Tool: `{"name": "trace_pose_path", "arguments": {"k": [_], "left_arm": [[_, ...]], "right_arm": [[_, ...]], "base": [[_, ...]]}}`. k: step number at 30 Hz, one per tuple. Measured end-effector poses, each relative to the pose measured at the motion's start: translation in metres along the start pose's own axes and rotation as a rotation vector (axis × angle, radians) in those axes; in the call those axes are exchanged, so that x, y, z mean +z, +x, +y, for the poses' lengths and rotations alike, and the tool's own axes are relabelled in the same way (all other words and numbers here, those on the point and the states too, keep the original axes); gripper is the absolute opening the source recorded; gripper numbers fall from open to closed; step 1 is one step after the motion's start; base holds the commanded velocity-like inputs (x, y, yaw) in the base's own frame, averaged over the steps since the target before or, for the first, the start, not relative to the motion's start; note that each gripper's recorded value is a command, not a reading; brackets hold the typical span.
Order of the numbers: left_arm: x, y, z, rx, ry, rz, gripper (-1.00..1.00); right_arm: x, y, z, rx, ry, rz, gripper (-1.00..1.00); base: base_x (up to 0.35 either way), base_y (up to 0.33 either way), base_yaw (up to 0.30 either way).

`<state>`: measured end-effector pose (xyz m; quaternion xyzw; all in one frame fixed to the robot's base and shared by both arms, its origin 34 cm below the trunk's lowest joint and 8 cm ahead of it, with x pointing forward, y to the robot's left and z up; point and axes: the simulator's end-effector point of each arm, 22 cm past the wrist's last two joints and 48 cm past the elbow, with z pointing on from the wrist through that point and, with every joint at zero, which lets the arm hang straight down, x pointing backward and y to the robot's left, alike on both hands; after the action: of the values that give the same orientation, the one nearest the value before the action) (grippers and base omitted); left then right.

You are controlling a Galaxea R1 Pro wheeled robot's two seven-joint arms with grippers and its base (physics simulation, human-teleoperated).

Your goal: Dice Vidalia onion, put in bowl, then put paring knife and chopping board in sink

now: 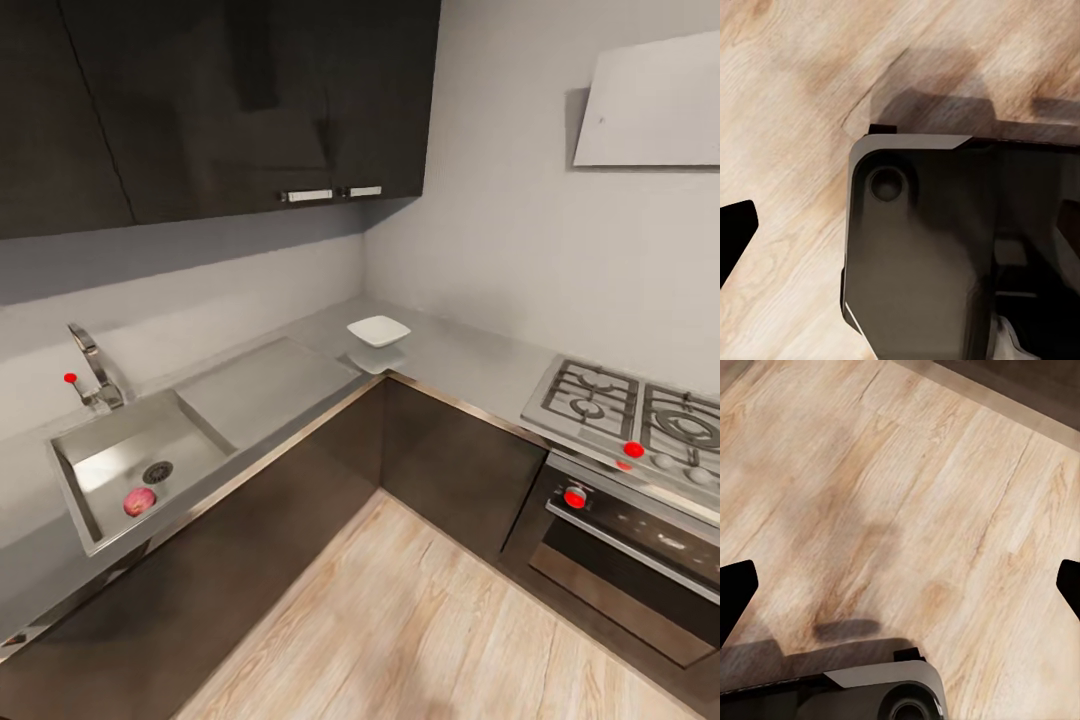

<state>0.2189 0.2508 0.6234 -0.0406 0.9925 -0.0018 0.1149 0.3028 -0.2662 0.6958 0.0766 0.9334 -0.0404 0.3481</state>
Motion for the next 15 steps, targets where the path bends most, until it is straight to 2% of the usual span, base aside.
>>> {"name": "trace_pose_path", "arguments": {"k": [3, 5, 8, 10, 12, 13, 15], "left_arm": [[0.000, -0.002, -0.005, -0.003, 0.006, -0.004, 1.00], [0.000, -0.010, -0.020, -0.011, 0.024, -0.021, 1.00], [-0.001, -0.041, -0.042, -0.022, 0.052, -0.083, 1.00], [-0.003, -0.061, -0.049, -0.026, 0.062, -0.118, 1.00], [-0.005, -0.078, -0.055, -0.029, 0.070, -0.139, 1.00], [-0.008, -0.096, -0.069, -0.029, 0.091, -0.145, 1.00], [-0.011, -0.110, -0.080, -0.022, 0.109, -0.142, 1.00]], "right_arm": [[0.000, 0.000, 0.000, 0.000, 0.000, 0.000, 1.00], [0.000, 0.000, 0.000, 0.000, -0.001, 0.000, 1.00], [0.000, 0.000, 0.001, 0.001, -0.001, 0.000, 1.00], [0.000, 0.000, 0.001, 0.001, -0.001, 0.000, 1.00], [0.000, 0.000, 0.000, 0.001, 0.000, 0.000, 1.00], [0.000, 0.000, 0.000, 0.001, 0.000, -0.001, 1.00], [0.000, 0.000, 0.000, 0.001, 0.000, 0.000, 1.00]], "base": [[0.002, 0.001, -0.001], [0.000, 0.000, 0.000], [0.000, 0.000, 0.000], [0.000, 0.000, 0.000], [0.000, 0.000, 0.000], [0.000, 0.000, 0.000], [0.000, 0.000, -0.022]]}}
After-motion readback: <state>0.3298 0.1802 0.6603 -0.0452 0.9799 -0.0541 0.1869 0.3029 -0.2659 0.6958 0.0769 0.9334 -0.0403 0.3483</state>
